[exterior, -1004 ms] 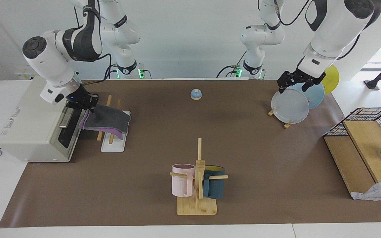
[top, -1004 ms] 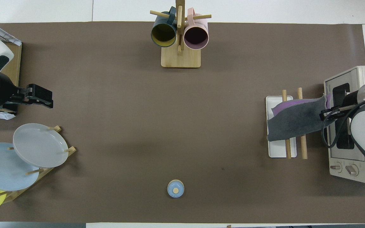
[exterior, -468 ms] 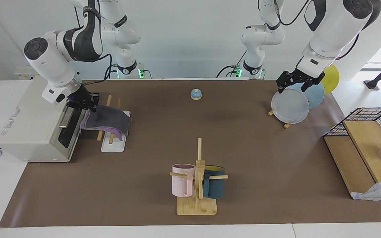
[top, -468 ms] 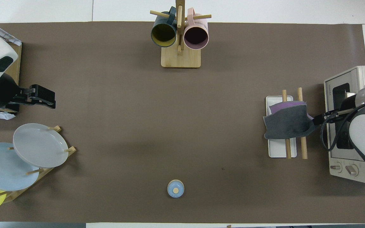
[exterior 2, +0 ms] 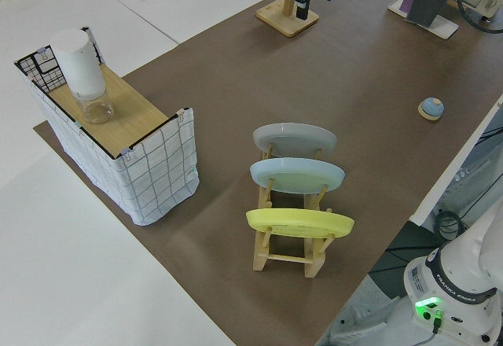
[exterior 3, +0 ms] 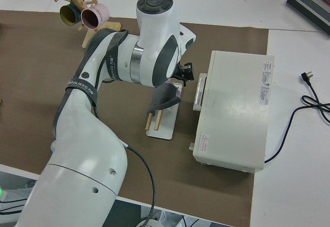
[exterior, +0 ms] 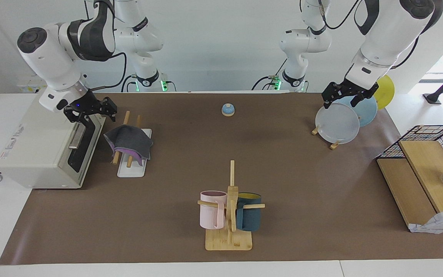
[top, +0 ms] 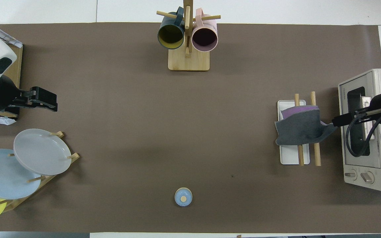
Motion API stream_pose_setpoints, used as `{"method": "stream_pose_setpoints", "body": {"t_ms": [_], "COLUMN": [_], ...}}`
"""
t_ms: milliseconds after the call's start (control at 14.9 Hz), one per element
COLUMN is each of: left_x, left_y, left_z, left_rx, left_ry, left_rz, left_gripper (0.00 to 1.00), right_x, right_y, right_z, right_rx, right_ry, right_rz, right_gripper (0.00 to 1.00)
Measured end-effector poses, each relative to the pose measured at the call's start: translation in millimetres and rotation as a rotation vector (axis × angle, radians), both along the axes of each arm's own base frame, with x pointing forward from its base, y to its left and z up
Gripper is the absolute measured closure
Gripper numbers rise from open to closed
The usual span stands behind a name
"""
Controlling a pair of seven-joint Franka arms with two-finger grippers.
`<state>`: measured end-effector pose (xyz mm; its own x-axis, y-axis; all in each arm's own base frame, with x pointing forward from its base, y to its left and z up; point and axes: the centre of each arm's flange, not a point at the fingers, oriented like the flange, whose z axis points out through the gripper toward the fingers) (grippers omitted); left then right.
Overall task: Fold towel and hang on rack
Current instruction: 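Open the right gripper and withdraw it from the towel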
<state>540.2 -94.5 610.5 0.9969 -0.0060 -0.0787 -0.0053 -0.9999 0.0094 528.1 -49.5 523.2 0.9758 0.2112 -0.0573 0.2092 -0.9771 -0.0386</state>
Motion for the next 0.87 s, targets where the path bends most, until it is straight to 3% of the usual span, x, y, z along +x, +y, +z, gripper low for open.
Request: {"method": "stream_pose_setpoints", "body": {"t_ms": [335,669,870], "left_x": [0.6,1.3,1.3], "left_y": [0.1,-0.3,-0.4], "left_z": [0.4,1.0,1.3], "left_rx": [-0.001,-0.002,-0.002], "left_ry": [-0.005,-0.012,-0.013], "left_rz": [0.000,0.000,0.000], "left_gripper": [0.00,0.00,0.00], "right_x": [5.4,6.8,2.8], "right_y": [10.6,16.3,20.9], "right_z": [68.4,68.0,78.2], "right_rx": [-0.045,-0.053,-0.055], "right_ry": [0.013,0.059,0.047], "right_rz": [0.023,-0.072,-0.091], "right_gripper": [0.00,0.00,0.00]}}
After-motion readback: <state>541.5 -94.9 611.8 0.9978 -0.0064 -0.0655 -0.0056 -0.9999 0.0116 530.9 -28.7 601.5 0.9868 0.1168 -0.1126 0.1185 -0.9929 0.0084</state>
